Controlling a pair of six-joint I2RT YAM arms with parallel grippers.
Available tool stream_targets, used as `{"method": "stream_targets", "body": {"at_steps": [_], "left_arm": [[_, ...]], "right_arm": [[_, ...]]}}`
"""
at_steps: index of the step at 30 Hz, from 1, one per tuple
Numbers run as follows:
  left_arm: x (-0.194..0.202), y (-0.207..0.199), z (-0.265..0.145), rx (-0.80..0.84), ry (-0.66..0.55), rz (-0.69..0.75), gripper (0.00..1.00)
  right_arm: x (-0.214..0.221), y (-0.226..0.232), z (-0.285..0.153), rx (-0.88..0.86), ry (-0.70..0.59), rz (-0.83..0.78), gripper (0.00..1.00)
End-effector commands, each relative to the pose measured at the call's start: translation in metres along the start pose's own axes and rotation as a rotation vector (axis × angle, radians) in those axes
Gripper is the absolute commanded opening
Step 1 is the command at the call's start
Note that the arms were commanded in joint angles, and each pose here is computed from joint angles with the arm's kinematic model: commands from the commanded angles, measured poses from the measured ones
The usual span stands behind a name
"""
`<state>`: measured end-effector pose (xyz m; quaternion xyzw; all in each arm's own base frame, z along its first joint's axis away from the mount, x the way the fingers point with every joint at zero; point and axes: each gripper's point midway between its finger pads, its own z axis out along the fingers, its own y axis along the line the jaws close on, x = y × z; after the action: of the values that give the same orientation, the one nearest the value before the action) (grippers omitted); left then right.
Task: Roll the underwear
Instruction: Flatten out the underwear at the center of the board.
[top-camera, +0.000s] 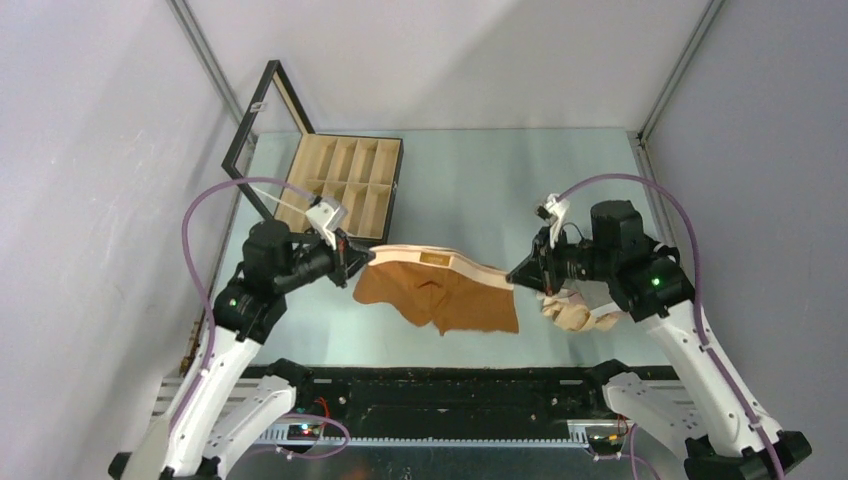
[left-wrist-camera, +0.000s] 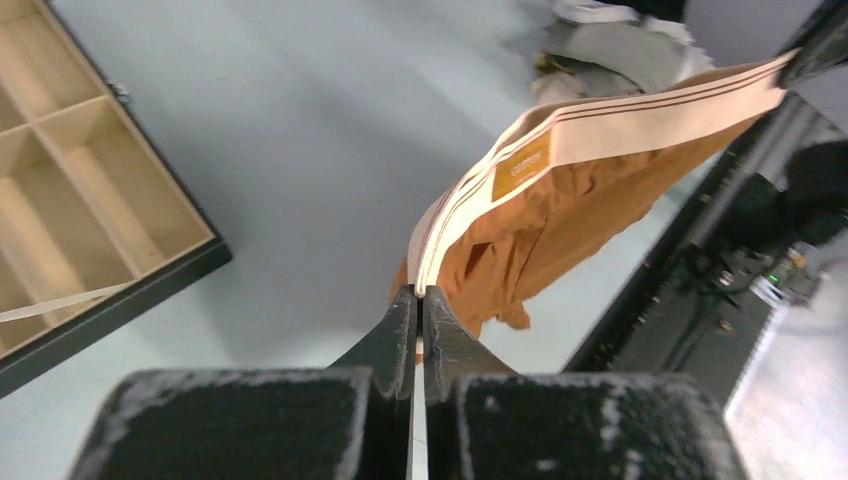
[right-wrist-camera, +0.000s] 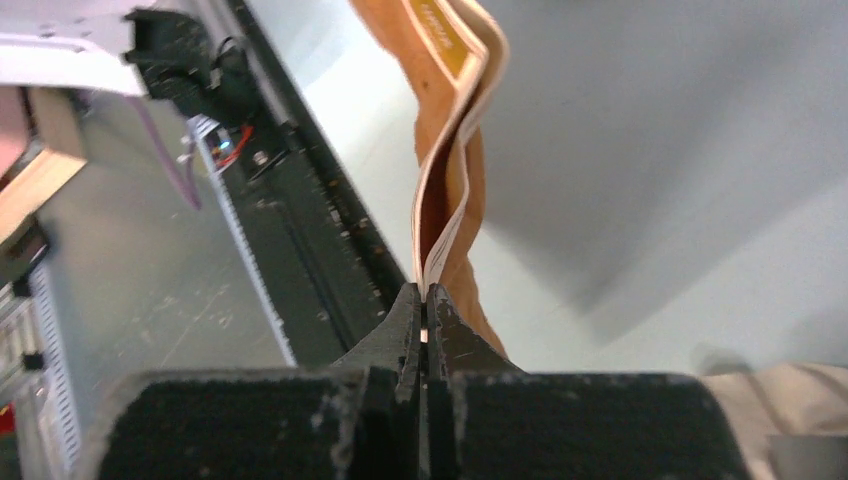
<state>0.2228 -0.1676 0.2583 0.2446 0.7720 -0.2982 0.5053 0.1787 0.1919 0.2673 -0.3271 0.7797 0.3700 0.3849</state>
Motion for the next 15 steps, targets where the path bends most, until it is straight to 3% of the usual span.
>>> {"method": "stream_targets", "body": {"at_steps": [1,7,12,15], "left_arm": [[0.017,-0.033,-0.015,0.166,0.025,-0.046,0.0],[0.04,-0.024,-0.012,0.13,0.072,-0.098,0.0],[0.054,0.031,0.023,-0.109,0.099,-0.197,0.0],[0.055,0.055,0.053,-0.163,0.11,-0.235,0.0]], "right_arm": [[0.015,0.04,-0.006,-0.171,0.002,0.018,0.0],[0.02,0.034,-0.005,-0.165,0.005,0.132,0.0],[0.032,-0.01,0.021,-0.063,0.062,0.255,0.0],[0.038,-0.05,0.034,0.019,0.081,0.301,0.0]]}}
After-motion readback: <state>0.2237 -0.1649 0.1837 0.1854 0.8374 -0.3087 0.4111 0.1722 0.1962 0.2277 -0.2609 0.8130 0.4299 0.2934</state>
